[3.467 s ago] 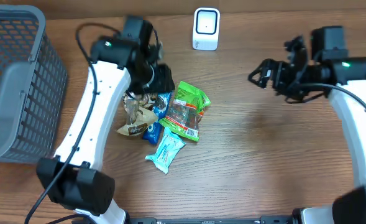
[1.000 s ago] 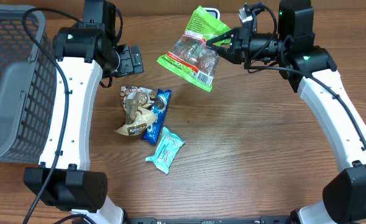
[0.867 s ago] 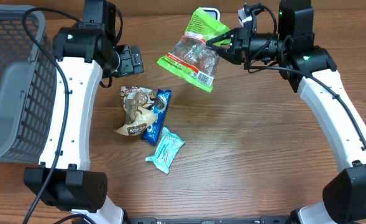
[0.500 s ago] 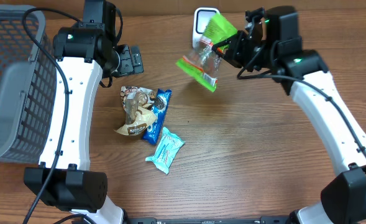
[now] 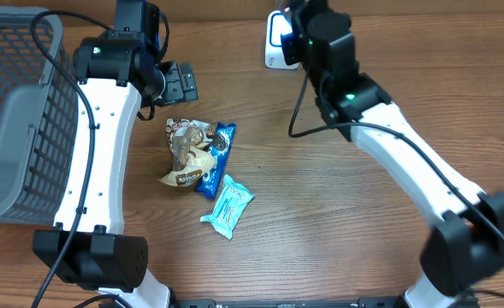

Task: Scan the item barcode
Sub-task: 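Hold the green packet over the white scanner with the right gripper, then carry the green packet right and set it on the table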

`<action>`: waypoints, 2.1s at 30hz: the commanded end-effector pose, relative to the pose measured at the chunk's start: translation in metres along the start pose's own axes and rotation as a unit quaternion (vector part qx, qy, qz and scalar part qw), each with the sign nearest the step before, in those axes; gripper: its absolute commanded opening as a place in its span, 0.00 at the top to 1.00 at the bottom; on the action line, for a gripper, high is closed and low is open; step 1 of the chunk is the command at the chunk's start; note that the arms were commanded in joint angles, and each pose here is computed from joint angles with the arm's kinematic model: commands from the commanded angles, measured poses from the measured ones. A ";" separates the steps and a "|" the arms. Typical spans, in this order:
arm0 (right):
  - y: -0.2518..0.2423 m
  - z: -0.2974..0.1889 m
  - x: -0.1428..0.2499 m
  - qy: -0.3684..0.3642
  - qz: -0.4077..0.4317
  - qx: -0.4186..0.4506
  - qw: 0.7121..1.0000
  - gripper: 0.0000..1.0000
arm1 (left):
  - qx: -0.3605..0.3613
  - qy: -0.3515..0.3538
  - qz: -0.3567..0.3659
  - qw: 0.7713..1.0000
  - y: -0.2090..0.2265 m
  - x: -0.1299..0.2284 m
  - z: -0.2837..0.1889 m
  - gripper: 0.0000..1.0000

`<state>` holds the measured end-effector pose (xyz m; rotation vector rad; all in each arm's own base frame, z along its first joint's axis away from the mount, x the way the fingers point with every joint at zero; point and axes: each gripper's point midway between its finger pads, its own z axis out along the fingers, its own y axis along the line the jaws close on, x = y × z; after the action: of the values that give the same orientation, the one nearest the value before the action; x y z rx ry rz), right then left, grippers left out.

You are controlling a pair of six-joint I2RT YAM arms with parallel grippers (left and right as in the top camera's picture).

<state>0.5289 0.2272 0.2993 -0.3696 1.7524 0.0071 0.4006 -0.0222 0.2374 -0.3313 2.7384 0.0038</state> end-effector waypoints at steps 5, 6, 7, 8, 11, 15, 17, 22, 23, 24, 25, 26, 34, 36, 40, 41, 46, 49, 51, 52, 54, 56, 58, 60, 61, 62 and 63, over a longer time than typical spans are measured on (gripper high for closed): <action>0.000 0.053 0.010 -0.081 -0.130 0.069 0.986 0.96 | 0.001 -0.014 -0.002 1.000 0.000 -0.005 -0.008 0.00; 0.003 0.059 0.011 -0.098 -0.136 0.074 0.983 0.96 | 0.001 -0.014 -0.002 1.000 0.000 -0.005 -0.008 0.00; 0.009 0.066 0.017 -0.112 -0.152 0.069 0.979 0.96 | 0.001 -0.014 -0.002 1.000 0.000 -0.005 -0.008 0.00; 0.013 0.069 0.020 -0.119 -0.163 0.066 0.977 0.96 | 0.001 -0.014 -0.002 1.000 0.000 -0.005 -0.008 0.00; 0.027 0.081 0.034 -0.141 -0.214 0.055 0.965 0.96 | 0.001 -0.014 -0.002 1.000 0.000 -0.005 -0.008 0.00; 0.047 0.089 0.045 -0.166 -0.270 0.022 0.948 0.96 | 0.001 -0.014 -0.002 1.000 0.000 -0.005 -0.008 0.00; 0.050 0.086 0.039 -0.189 -0.269 0.018 0.944 0.96 | 0.001 -0.014 -0.002 1.000 0.000 -0.005 -0.008 0.00; 0.060 0.083 0.032 -0.213 -0.270 -0.005 0.939 0.96 | 0.001 -0.014 -0.002 1.000 0.000 -0.005 -0.008 0.00; 0.061 0.083 0.033 -0.212 -0.270 -0.008 0.939 0.96 | 0.001 -0.014 -0.002 1.000 0.000 -0.005 -0.008 0.00; 0.061 0.083 0.033 -0.211 -0.270 -0.008 0.939 0.96 | 0.001 -0.014 -0.002 1.000 0.000 -0.005 -0.008 0.00; 0.060 0.084 0.034 -0.211 -0.270 -0.008 0.939 0.96 | 0.001 -0.014 -0.002 1.000 0.000 -0.005 -0.008 0.00; 0.062 0.084 0.035 -0.213 -0.256 -0.017 0.943 0.96 | 0.001 -0.014 -0.002 1.000 0.000 -0.005 -0.008 0.00; 0.069 0.084 0.037 -0.216 -0.206 -0.047 0.953 0.96 | 0.001 -0.014 -0.002 1.000 0.000 -0.005 -0.008 0.00; 0.070 0.081 0.031 -0.227 -0.159 -0.054 0.959 0.96 | 0.001 -0.014 -0.002 1.000 0.000 -0.005 -0.008 0.00; 0.067 0.079 0.026 -0.219 -0.084 -0.058 0.970 0.96 | 0.001 -0.014 -0.002 1.000 0.000 -0.005 -0.008 0.00; 0.066 0.079 0.027 -0.209 -0.056 -0.066 0.974 0.96 | 0.001 -0.014 -0.002 1.000 0.000 -0.005 -0.008 0.00; 0.069 0.064 0.008 -0.166 0.042 -0.100 0.980 0.96 | 0.001 -0.014 -0.002 1.000 0.000 -0.005 -0.008 0.00; 0.062 0.039 -0.019 -0.132 0.116 -0.128 0.976 0.96 | 0.001 -0.014 -0.002 1.000 0.000 -0.005 -0.008 0.00; 0.055 0.021 -0.026 -0.090 0.155 -0.146 0.973 0.96 | 0.001 -0.014 -0.002 1.000 0.000 -0.005 -0.008 0.00; 0.049 0.011 -0.028 -0.068 0.174 -0.148 0.971 0.96 | 0.001 -0.014 -0.002 1.000 0.000 -0.005 -0.008 0.00; 0.032 -0.011 -0.029 -0.022 0.204 -0.139 0.969 0.96 | 0.001 -0.014 -0.002 1.000 0.000 -0.005 -0.008 0.00; 0.010 -0.053 -0.030 0.038 0.216 -0.143 0.965 0.96 | 0.001 -0.014 -0.002 1.000 0.000 -0.005 -0.008 0.00; -0.006 -0.081 -0.025 0.074 0.219 -0.144 0.962 0.96 | 0.001 -0.014 -0.002 1.000 0.000 -0.005 -0.008 0.00; -0.032 -0.112 -0.016 0.114 0.243 -0.129 0.955 0.96 | 0.001 -0.014 -0.002 1.000 0.000 -0.005 -0.008 0.00; -0.042 -0.120 -0.011 0.128 0.260 -0.116 0.950 0.96 | 0.001 -0.014 -0.002 1.000 0.000 -0.005 -0.008 0.00; -0.056 -0.128 -0.002 0.150 0.281 -0.097 0.943 0.96 | 0.001 -0.014 -0.002 1.000 0.000 -0.005 -0.008 0.00; -0.074 -0.140 0.017 0.186 0.301 -0.076 0.932 0.96 | 0.001 -0.014 -0.002 1.000 0.000 -0.005 -0.008 0.00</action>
<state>0.4217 0.1561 0.3245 -0.0819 2.1425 0.4993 0.4007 -0.0220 0.2375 -0.3315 2.7378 0.0052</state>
